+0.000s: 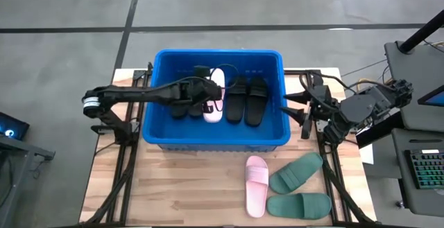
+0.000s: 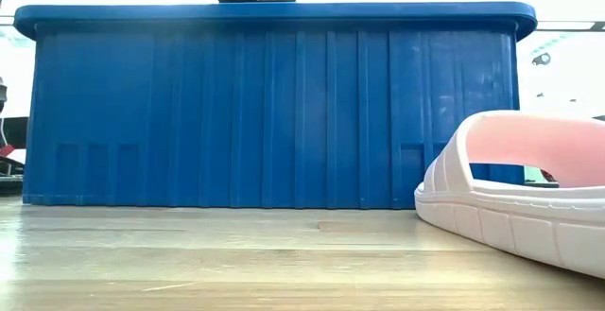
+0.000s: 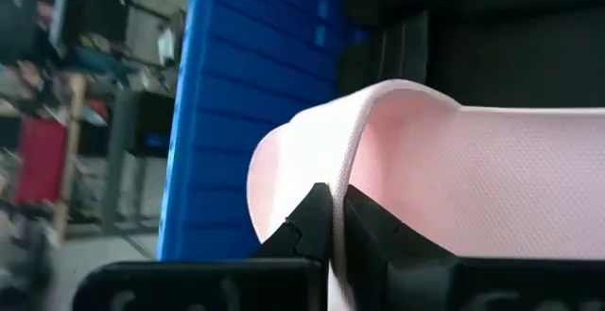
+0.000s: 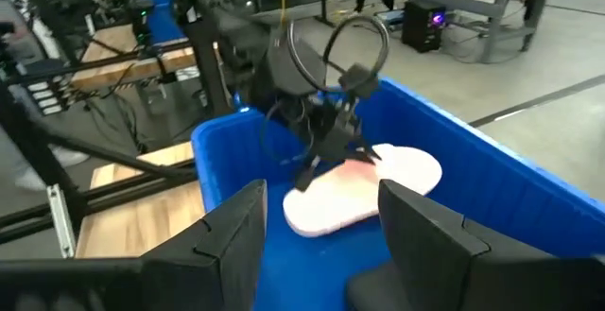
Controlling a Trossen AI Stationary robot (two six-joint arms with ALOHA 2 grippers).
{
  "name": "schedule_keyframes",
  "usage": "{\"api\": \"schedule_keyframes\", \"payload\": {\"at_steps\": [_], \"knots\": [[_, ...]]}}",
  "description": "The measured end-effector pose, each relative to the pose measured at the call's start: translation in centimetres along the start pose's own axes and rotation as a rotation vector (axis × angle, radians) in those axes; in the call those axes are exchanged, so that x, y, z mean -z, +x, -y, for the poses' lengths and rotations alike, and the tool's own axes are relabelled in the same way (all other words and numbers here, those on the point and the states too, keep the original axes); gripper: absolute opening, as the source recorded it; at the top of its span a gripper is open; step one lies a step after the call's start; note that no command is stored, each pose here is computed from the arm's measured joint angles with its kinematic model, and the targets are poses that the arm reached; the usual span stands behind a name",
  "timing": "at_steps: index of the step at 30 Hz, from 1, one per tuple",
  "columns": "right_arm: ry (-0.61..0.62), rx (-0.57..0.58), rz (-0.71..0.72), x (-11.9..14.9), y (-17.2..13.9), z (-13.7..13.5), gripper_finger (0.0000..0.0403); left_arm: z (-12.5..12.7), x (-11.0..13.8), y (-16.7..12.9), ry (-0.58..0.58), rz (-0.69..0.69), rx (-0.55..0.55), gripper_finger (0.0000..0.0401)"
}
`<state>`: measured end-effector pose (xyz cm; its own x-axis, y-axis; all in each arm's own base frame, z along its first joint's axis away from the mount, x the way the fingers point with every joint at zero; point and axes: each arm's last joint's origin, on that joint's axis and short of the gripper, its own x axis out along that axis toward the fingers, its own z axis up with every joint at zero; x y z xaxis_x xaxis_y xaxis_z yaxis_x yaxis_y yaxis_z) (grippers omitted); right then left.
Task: Pick and place slides into bin
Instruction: Put the left pink slide into the blue bin
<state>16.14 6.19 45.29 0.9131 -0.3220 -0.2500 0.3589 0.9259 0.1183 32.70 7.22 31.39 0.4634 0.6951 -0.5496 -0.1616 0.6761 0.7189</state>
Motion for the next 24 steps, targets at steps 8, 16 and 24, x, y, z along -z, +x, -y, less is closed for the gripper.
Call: {"api": "schedule_keyframes", "payload": {"at_steps": [8, 16, 24], "knots": [[0.011, 0.021, 0.014, -0.1, -0.1, 0.2, 0.0194, 1.7, 2.5, 4.1, 0.051, 0.056, -0.036, 0.0000], [0.030, 0.014, 0.031, -0.3, -0.1, 0.1, 0.0194, 3.3, 4.8, 7.1, 0.088, 0.062, -0.035, 0.0000], [0.055, 0.024, 0.035, -0.3, -0.1, 0.1, 0.0194, 5.3, 4.7, 10.5, 0.255, 0.063, -0.062, 0.0000]]}}
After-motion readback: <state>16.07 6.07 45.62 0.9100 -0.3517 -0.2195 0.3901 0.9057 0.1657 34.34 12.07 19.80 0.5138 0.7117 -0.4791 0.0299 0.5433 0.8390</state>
